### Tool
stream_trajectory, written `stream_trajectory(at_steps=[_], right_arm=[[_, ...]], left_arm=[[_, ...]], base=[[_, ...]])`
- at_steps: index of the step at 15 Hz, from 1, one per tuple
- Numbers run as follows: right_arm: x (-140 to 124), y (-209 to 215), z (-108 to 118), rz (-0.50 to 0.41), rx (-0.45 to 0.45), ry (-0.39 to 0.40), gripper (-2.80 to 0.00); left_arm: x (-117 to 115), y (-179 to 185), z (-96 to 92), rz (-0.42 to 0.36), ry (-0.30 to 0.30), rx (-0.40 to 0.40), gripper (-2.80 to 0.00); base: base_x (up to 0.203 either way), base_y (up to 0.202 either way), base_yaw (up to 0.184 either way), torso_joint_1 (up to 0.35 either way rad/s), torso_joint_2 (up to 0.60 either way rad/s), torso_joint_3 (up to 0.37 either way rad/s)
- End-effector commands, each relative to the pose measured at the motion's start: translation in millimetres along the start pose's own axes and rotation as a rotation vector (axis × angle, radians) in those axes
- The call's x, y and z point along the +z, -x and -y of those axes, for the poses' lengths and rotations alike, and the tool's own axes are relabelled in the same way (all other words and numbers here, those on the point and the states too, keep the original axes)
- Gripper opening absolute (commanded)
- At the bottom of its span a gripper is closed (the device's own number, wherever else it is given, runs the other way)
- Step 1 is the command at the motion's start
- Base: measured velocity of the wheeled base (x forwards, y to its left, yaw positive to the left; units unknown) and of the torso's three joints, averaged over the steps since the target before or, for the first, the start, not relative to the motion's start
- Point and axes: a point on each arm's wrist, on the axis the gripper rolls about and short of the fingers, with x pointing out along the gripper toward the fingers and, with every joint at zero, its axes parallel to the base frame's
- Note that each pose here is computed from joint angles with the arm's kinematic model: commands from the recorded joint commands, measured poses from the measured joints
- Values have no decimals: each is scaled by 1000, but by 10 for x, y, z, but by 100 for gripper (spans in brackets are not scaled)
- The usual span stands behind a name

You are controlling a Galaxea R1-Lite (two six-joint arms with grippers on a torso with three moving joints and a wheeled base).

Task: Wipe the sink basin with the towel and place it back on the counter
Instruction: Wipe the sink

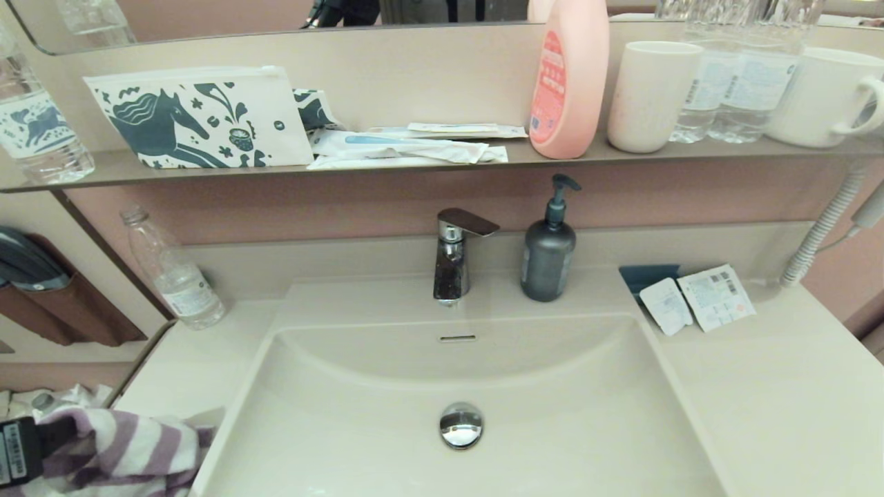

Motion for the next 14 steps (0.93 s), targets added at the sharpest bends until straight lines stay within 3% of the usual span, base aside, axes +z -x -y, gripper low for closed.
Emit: stream_trajectory(at_steps=[1, 4, 8, 12, 14], right_arm=[[0, -1, 0, -1, 1, 1, -280], [0, -1, 0, -1, 0, 1, -280], [-3, -2, 0, -2, 1, 1, -280], [0, -1, 0, -1, 0, 1, -280], [0, -1, 0, -1, 0, 1, -280]], left_arm=[[12, 5, -6, 1, -9, 17, 0], [140, 45, -29, 44, -51, 30, 0], [301, 81, -65, 72, -60, 62, 0], [444, 261, -69, 68, -60, 72, 0], [445, 300, -66, 15, -87, 70, 0]], base=[[0, 0, 0, 0, 0, 0], [0, 0, 0, 0, 0, 0], [0, 0, 0, 0, 0, 0], [0, 0, 0, 0, 0, 0], [0, 0, 0, 0, 0, 0]])
